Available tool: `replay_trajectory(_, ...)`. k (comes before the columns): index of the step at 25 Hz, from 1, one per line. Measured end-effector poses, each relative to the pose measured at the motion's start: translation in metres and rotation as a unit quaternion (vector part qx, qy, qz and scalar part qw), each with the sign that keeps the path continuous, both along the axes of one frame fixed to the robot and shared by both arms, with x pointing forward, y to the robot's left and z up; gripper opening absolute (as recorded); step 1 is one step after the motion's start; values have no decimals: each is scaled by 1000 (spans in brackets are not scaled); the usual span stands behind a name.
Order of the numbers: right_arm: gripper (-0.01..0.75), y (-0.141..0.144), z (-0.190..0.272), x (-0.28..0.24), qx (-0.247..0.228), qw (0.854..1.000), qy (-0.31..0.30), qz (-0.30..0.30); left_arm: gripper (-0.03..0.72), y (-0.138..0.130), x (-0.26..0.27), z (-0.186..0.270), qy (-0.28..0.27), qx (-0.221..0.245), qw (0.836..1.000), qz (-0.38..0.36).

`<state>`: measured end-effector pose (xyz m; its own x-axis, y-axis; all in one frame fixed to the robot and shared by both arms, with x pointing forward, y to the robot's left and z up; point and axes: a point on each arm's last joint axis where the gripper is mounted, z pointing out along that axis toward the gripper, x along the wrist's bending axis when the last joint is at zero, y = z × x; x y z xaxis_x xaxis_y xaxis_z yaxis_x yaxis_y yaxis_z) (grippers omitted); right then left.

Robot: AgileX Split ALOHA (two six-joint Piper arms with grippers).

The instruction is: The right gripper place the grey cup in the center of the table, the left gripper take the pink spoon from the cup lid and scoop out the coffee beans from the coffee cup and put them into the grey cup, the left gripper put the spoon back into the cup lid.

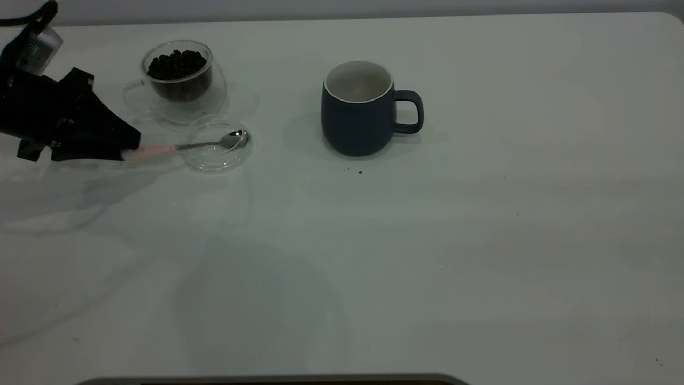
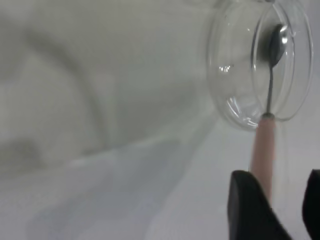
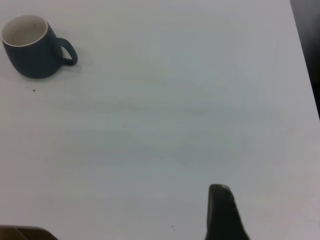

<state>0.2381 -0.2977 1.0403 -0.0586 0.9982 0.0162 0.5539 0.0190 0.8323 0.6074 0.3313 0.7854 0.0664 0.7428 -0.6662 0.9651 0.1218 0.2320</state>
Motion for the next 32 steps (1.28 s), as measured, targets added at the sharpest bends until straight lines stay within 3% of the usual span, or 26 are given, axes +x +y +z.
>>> replay_trajectory(6,486,0,0,0,0,1000,0,0,468,1,2,0,-2,2,1000,14)
replay_trajectory(12,486,0,0,0,0,1000,0,0,491,17,1,10,-8,-10,999,29)
replay_trajectory(17,486,0,0,0,0,1000,0,0,492,30,0,57,-24,-73,996,46)
replay_trajectory(23,486,0,0,0,0,1000,0,0,492,17,-8,155,-64,-114,991,14)
replay_trajectory(26,486,0,0,0,0,1000,0,0,492,8,-27,208,-79,-76,994,-12)
replay_trajectory(32,486,0,0,0,0,1000,0,0,477,2,-93,295,-59,62,996,-2)
